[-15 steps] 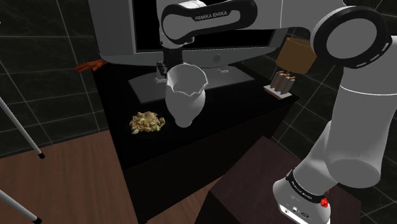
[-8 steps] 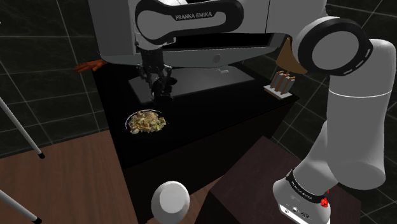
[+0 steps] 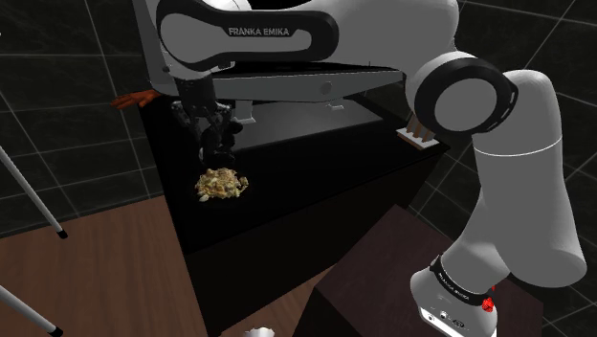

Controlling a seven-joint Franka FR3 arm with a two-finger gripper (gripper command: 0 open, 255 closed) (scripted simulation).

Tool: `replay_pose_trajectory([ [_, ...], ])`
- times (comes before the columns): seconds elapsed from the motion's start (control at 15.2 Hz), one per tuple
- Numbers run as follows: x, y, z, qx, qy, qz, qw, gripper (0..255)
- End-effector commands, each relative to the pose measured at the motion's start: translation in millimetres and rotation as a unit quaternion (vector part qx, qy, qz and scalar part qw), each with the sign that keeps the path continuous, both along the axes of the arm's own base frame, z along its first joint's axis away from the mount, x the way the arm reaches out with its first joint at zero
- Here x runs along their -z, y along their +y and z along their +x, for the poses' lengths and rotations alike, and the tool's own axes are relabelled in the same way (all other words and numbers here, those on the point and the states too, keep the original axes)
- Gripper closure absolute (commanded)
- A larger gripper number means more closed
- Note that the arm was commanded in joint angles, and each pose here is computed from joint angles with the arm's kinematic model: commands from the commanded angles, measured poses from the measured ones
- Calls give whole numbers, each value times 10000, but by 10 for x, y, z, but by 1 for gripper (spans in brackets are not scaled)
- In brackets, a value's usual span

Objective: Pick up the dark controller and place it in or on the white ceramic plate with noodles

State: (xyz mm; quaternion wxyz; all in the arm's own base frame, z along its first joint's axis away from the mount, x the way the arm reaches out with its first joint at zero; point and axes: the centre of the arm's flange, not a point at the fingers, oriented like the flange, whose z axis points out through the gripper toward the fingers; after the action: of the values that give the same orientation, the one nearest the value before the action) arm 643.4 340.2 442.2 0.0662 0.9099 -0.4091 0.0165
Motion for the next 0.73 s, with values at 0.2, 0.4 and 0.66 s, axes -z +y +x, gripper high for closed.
replay_pose_trajectory([
  [0.2, 250, 19, -19, 4, -4, 1, 10000, 255],
  [0.4, 408, 19, -19, 4, -4, 1, 10000, 255],
  [0.66, 619, 19, -19, 4, -4, 1, 10000, 255],
])
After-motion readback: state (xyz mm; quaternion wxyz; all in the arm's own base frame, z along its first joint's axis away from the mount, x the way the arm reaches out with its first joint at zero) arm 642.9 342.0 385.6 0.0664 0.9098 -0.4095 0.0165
